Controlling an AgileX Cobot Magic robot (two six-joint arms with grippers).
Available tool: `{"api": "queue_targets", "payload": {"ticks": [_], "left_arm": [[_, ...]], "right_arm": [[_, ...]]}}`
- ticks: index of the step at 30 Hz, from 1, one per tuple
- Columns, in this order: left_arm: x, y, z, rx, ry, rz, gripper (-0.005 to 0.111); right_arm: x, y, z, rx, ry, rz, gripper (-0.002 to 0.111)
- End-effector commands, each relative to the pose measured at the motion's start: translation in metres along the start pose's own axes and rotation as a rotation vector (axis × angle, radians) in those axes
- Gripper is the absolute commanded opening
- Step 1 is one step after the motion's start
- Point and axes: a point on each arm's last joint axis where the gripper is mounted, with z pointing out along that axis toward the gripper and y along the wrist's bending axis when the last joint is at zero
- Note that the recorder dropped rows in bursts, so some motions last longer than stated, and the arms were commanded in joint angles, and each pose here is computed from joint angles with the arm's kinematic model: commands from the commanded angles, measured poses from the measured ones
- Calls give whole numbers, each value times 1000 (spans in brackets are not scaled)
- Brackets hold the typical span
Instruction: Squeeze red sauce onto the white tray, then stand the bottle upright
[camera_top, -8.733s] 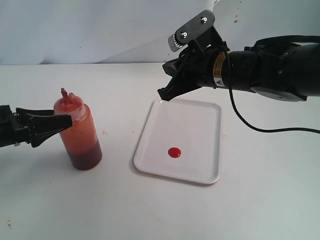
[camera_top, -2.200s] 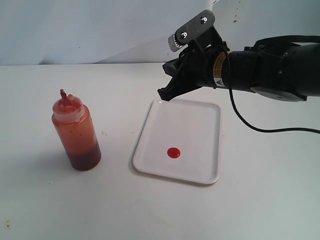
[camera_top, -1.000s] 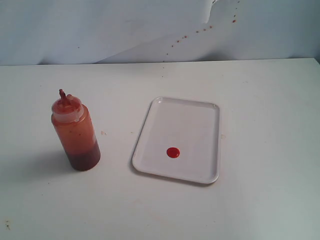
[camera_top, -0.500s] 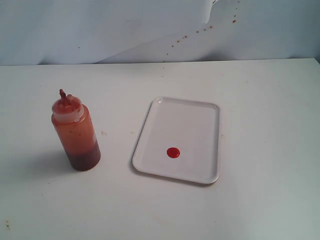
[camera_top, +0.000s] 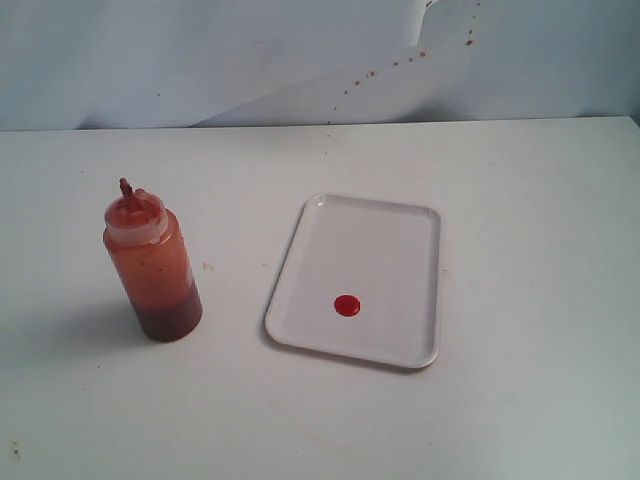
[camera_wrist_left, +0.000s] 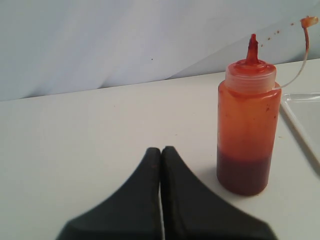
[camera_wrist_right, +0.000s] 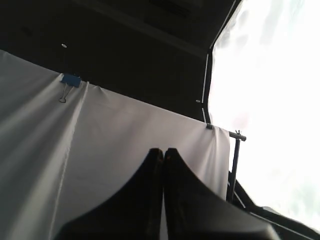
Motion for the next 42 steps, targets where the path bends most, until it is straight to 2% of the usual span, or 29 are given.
{"api": "queue_targets", "payload": {"ticks": [1, 7, 11, 25, 42], "left_arm": [[0, 0, 0, -4, -12, 2, 0], [0, 0, 0, -4, -12, 2, 0], [0, 0, 0, -4, -12, 2, 0], [0, 0, 0, -4, -12, 2, 0], [0, 0, 0, -4, -12, 2, 0]], "right_arm": [[-17, -4, -16, 27, -51, -8, 0], [-39, -8, -43, 45, -136, -12, 0], [-50, -12, -58, 9, -203, 33, 0], [-68, -24, -93, -1, -312, 80, 0], [-71, -25, -98, 4, -326, 79, 0]]}}
